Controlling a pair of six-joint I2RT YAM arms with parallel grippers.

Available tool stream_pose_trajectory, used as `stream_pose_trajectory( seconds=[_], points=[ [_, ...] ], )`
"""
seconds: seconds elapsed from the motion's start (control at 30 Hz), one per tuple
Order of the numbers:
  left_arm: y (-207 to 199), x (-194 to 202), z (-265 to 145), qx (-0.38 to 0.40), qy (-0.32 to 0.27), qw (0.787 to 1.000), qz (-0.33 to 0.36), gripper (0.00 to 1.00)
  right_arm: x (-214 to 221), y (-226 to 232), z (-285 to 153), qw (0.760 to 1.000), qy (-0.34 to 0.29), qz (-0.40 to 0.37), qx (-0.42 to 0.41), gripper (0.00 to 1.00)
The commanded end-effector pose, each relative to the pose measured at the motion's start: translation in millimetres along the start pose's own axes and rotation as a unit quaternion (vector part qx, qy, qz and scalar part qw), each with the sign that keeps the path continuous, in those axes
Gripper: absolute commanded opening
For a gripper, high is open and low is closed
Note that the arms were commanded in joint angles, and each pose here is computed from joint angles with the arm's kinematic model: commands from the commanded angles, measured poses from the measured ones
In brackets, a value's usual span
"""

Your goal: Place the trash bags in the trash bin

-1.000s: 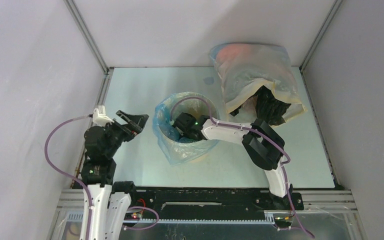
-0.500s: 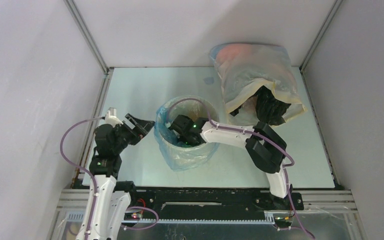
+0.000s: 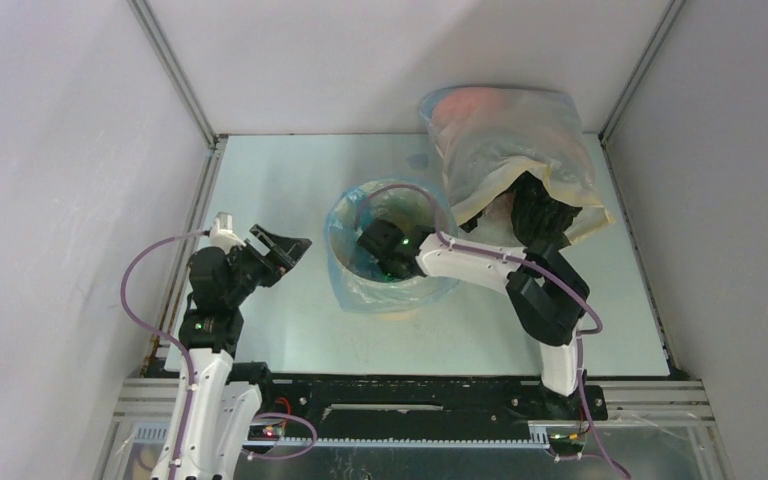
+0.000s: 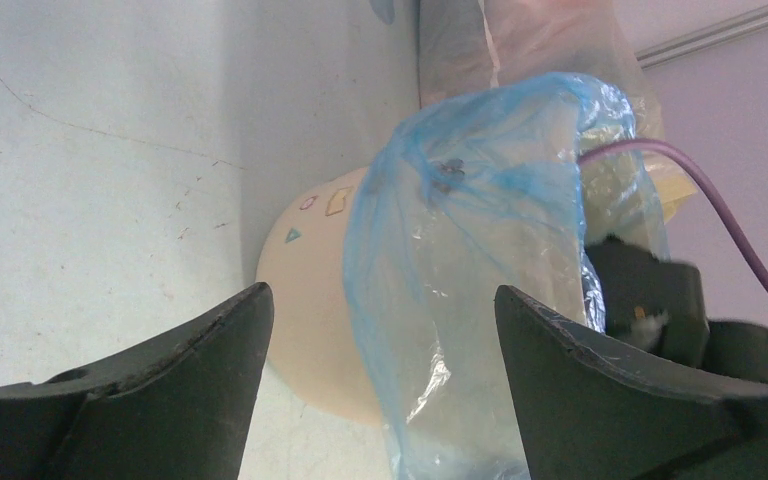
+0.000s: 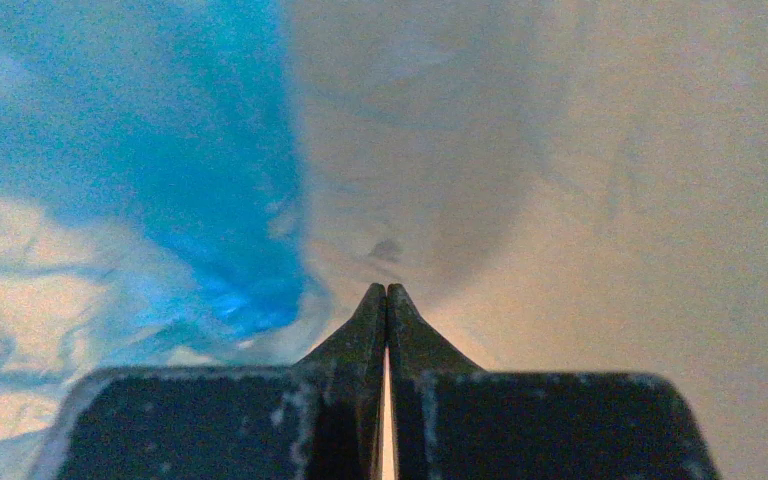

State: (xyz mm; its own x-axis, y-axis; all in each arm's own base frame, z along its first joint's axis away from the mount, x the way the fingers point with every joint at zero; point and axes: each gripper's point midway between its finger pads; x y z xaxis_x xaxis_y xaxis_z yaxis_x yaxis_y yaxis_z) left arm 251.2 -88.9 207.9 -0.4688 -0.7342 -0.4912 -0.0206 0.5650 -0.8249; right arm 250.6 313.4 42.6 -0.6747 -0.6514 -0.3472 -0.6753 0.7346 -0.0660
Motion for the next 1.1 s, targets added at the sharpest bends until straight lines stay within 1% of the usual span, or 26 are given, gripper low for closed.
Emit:
stream_pose_trajectory(
  seconds=[0.0,0.07,0.1,0.27,0.4,0.47,0.53,0.7,0.77,0.93,1.07],
  points=[
    [-11,-6,0,0.02,-0.005,1.0,0.01,0.88,-23,54,-29,0.996,-0.043,-0.056,-0.058,0.0],
    [-11,-6,-1,0.021,-0.005,1.0,0.01,0.88,-25,57,-29,0.996,-0.046,-0.053,-0.063,0.0],
    [-11,-5,-1,0.021,-0.004,1.0,0.01,0.88,-26,51,-28,0.996,-0.045,-0.043,-0.056,0.0],
    [-11,-6,-2,0.02,-0.004,1.0,0.015,0.88,-24,6,-29,0.999,-0.042,0.019,-0.018,0.0],
    [-11,-5,-1,0.02,-0.003,1.0,0.014,0.88,-20,-25,-32,0.998,-0.04,0.05,0.024,0.0],
    [-11,-5,-1,0.019,-0.002,1.0,0.014,0.89,-17,-31,-30,0.997,-0.035,0.054,0.036,0.0],
    [-11,-5,-1,0.019,-0.001,1.0,0.015,0.89,-19,-24,-31,0.998,-0.038,0.042,0.028,0.0],
    [-11,-5,0,0.019,0.0,1.0,0.015,0.89,-23,35,-39,0.997,-0.052,-0.044,-0.025,0.0],
    [-11,-5,0,0.02,0.002,1.0,0.015,0.89,-22,46,-38,0.996,-0.049,-0.055,-0.041,0.0],
    [-10,-2,-1,0.021,0.005,1.0,0.017,0.89,-25,34,-40,0.997,-0.054,-0.034,-0.035,0.0],
    [-8,0,0,0.021,0.008,1.0,0.017,0.89,-29,31,-53,0.997,-0.071,-0.024,-0.036,0.01]
  ],
)
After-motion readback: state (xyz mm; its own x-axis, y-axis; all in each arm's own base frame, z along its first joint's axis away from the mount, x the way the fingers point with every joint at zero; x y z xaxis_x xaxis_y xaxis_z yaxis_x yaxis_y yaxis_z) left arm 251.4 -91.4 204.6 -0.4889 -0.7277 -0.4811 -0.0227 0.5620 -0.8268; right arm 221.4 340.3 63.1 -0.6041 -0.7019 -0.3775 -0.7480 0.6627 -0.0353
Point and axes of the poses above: each gripper's point midway between its finger pads, its own z axis out along the fingers, its own y axis along the line the jaws close on, x = y × z, and after that the axes turned 5 degrees about -z, right-handed
